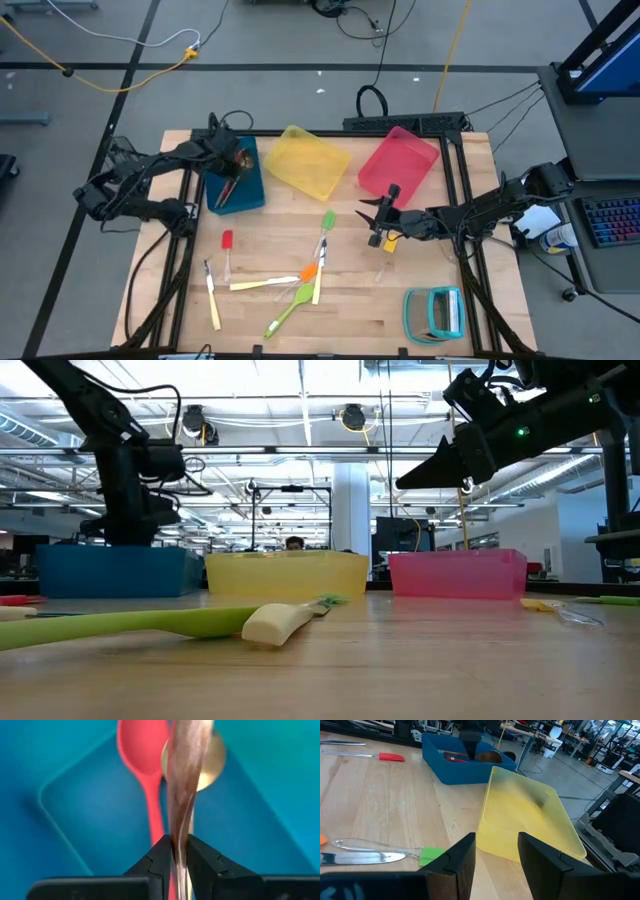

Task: Pick & Place Kitchen Items
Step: Put the wooden serving spoon into the blue bin, then put the right green spatula into the yellow bin

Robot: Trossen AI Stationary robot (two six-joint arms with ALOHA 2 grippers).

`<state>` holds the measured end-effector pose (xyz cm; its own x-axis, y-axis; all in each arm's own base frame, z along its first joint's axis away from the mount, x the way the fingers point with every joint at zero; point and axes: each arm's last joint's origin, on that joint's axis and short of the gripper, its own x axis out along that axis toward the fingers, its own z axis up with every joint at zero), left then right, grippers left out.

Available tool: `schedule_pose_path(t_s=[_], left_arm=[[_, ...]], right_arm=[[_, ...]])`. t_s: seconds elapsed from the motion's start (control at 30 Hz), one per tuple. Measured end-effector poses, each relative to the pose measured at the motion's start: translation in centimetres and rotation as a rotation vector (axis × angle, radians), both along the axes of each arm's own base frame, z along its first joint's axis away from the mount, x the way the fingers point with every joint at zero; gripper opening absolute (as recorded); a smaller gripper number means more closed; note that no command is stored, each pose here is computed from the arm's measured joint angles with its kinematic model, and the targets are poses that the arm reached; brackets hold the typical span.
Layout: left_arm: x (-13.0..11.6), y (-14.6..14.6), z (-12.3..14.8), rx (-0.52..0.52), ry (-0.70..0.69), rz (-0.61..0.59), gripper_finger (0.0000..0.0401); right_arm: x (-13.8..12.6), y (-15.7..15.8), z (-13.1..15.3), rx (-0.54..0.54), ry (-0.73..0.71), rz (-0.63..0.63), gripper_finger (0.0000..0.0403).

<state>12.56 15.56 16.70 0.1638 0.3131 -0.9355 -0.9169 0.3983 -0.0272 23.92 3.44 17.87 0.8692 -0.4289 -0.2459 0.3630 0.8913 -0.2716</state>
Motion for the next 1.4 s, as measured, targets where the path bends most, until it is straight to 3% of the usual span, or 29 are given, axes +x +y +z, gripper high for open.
schedule_pose_path(t_s=[0.6,0.73,1.03,1.27,1.4], left_arm=[[-0.2,0.1,-1.0,0.092,0.025,0.020,0.0073],[-0.2,0.1,-0.9,0.142,0.092,0.004,0.0094],[0.3,0.0,-0.7,0.163,0.085,-0.038,0.0168],[0.7,-0.7,1.2,0.230,0.031,-0.086,0.0177],[0.9,-1.9,3.2,0.279,-0.121,-0.147,0.0169]], right_arm=[[0.0,0.0,0.0,0.000,0.000,0.000,0.0141],[0.0,0.0,0.0,0.000,0.000,0.000,0.0141],[0.2,-0.3,0.3,0.009,-0.032,-0.001,0.0141],[1.0,-1.9,1.3,0.120,-0.165,0.164,0.0141],[1.9,-2.0,1.2,0.188,-0.264,0.248,0.0141]])
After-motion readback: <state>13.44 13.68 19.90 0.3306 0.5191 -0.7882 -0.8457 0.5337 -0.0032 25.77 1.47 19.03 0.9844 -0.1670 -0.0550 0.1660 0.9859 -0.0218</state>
